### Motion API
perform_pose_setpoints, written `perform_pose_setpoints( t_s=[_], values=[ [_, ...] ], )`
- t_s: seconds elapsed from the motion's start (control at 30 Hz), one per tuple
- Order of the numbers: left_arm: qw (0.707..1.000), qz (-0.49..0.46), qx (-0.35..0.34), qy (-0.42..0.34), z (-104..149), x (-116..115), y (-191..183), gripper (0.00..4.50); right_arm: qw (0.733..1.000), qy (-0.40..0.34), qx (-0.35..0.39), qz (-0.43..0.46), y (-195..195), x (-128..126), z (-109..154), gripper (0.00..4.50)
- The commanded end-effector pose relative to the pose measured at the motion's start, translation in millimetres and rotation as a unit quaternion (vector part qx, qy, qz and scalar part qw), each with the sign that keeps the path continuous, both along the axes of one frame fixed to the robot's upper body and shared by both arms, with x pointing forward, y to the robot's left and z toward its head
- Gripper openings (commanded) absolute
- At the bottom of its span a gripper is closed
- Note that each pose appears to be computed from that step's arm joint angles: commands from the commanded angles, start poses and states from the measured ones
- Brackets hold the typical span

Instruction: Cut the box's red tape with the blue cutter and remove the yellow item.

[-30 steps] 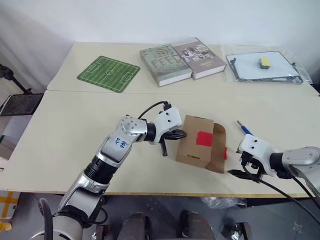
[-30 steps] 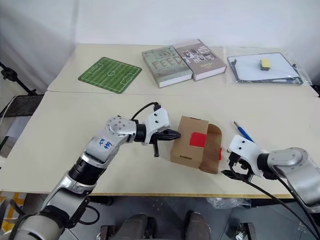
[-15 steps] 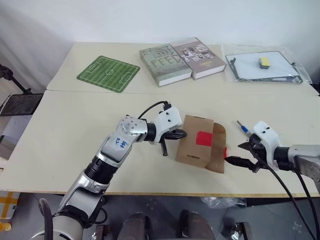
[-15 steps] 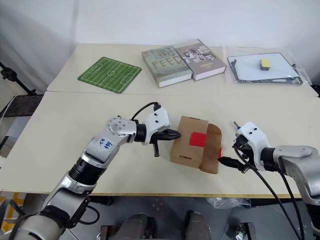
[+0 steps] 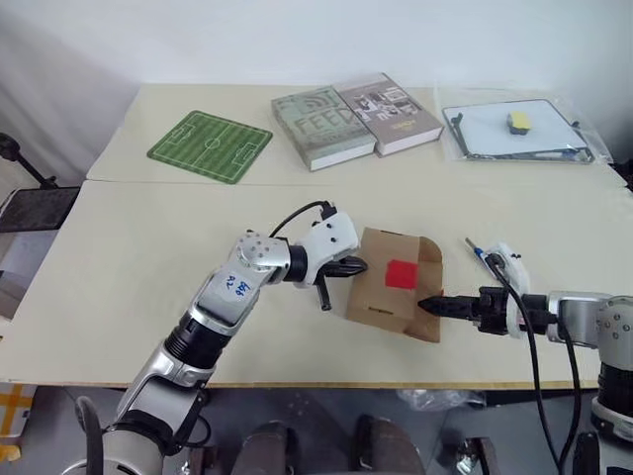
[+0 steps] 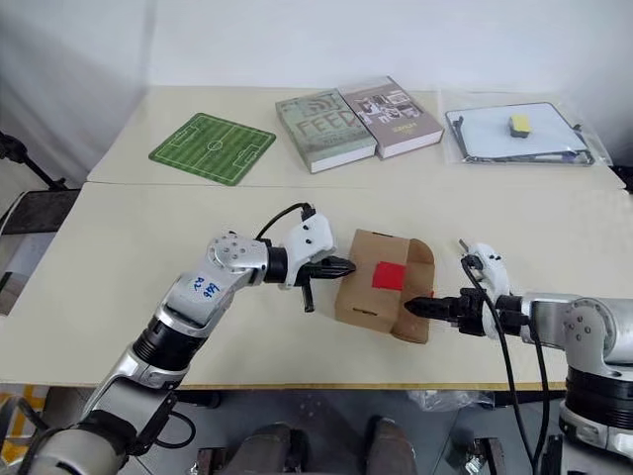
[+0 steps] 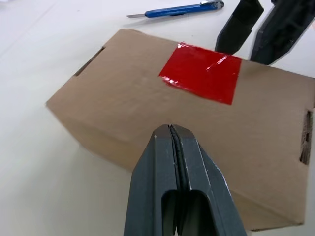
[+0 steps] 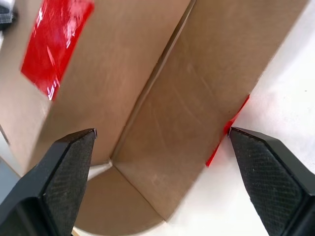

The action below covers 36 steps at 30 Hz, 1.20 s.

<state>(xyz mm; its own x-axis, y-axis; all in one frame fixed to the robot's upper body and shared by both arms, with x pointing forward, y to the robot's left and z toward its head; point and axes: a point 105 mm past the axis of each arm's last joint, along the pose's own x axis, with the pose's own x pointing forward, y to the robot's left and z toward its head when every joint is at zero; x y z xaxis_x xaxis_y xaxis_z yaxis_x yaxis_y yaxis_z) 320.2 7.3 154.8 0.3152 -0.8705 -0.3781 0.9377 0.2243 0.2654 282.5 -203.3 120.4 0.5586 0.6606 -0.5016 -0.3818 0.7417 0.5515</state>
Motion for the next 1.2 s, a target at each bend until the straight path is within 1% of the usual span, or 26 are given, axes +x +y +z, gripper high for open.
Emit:
perform_pose_setpoints(
  t_s=[0.03, 0.13, 0.27, 0.4, 0.5, 0.6, 0.67, 0.8, 1.0, 1.07, 1.2],
  values=[
    [0.999, -0.007, 0.015, 0.030, -14, -11, -1, 0.00, 0.999, 0.013, 0.036, 0.008, 15, 2, -6, 4.47],
    [0.999, -0.002, 0.017, 0.034, -15, -12, 2, 0.00, 0.998, 0.020, 0.057, -0.002, 19, 6, -10, 4.47],
    [0.999, 0.007, 0.019, 0.035, -14, -12, 7, 0.00, 0.999, 0.026, 0.026, -0.014, 10, 1, -14, 4.47],
    [0.999, 0.013, 0.021, 0.034, -14, -12, 11, 0.00, 0.999, 0.017, 0.016, -0.037, -16, -8, -4, 4.47],
    [0.999, 0.013, 0.022, 0.035, -15, -14, 12, 0.00, 0.998, 0.025, 0.005, -0.056, -33, -18, -3, 4.47],
    [0.999, 0.012, 0.022, 0.037, -15, -15, 13, 0.00, 0.998, 0.033, 0.007, -0.058, -36, -24, -6, 4.47],
    [0.999, 0.011, 0.022, 0.038, -15, -15, 12, 0.00, 0.997, 0.044, 0.016, -0.055, -32, -24, -11, 4.47],
    [0.999, 0.006, 0.022, 0.038, -15, -14, 8, 0.00, 0.997, 0.061, 0.039, -0.031, -10, -18, -23, 4.47],
    [0.999, 0.000, 0.023, 0.036, -14, -11, 6, 0.00, 0.996, 0.053, 0.073, -0.020, 12, 0, -24, 4.47],
    [0.999, -0.003, 0.024, 0.035, -14, -11, 5, 0.00, 0.994, 0.054, 0.090, -0.014, 18, 2, -24, 4.47],
    [0.999, -0.009, 0.019, 0.034, -13, -8, 0, 0.00, 0.994, 0.067, 0.091, -0.006, 28, 3, -32, 4.47]
  ],
)
